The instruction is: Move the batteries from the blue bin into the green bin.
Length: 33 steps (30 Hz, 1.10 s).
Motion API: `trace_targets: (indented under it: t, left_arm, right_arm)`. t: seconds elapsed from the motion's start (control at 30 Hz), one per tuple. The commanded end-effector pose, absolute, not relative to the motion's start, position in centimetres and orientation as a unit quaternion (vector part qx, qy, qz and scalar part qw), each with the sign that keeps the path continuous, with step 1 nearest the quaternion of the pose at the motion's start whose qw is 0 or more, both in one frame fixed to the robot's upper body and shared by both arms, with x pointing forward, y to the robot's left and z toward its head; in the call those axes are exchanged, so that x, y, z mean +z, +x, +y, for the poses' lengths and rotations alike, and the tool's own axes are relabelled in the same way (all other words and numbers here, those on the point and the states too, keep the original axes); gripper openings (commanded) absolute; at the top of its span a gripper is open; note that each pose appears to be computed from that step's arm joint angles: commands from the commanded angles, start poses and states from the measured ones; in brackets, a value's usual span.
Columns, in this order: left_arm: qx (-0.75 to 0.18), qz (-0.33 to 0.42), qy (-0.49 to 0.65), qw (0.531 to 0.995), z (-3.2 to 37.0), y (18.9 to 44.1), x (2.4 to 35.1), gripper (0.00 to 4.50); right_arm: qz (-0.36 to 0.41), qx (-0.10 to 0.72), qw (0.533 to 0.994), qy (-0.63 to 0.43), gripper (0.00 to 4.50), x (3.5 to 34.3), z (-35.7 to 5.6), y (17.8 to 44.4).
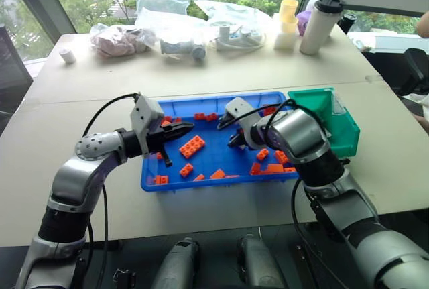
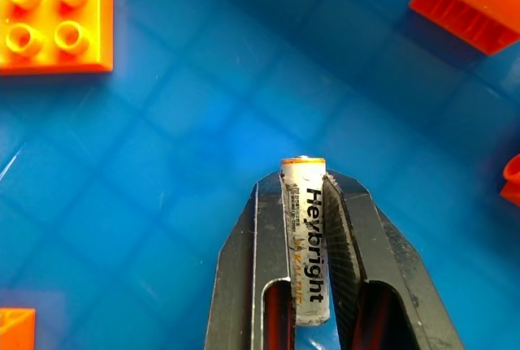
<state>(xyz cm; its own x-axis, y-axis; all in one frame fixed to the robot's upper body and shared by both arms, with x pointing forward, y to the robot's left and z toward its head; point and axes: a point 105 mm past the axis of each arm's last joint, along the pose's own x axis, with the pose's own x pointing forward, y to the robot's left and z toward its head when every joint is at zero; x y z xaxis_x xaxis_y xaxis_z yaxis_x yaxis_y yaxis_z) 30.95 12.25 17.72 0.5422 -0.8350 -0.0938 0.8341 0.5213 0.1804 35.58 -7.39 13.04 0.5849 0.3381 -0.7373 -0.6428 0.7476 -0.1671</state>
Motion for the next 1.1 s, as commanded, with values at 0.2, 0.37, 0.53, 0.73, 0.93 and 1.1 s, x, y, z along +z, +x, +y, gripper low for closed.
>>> trace_targets:
  t: [0.2, 0.37, 0.53, 0.73, 0.93, 1.1]
  left_arm:
    - [-0.495, -0.021, 0.110, 0.862, 11.9, 30.9, 18.7, 0.00]
    - [-0.513, -0.010, 0.094, 0.853, 11.7, 30.9, 18.4, 0.00]
    - [-0.522, -0.015, 0.084, 0.848, 11.3, 30.9, 18.5, 0.00]
    - [-0.526, -0.021, 0.084, 0.846, 10.8, 30.7, 18.7, 0.00]
    - [-0.523, -0.019, 0.085, 0.848, 11.3, 30.4, 19.0, 0.00]
    - [-0.531, -0.009, 0.088, 0.843, 12.0, 29.7, 19.1, 0.00]
  right_arm:
    - [0.206, 0.159, 0.940, -0.222, 0.07, 24.2, -15.5, 36.4]
    - [0.213, 0.082, 0.945, -0.235, 0.07, 25.9, -21.5, 34.8]
    - [0.245, 0.041, 0.939, -0.239, 0.07, 24.7, -24.7, 34.4]
    - [0.270, 0.065, 0.934, -0.226, 2.50, 21.5, -25.4, 35.0]
    - [0.226, 0.132, 0.929, -0.260, 4.47, 23.4, -24.0, 34.4]
    - [0.172, 0.313, 0.870, -0.341, 4.47, 24.2, -19.9, 29.8]
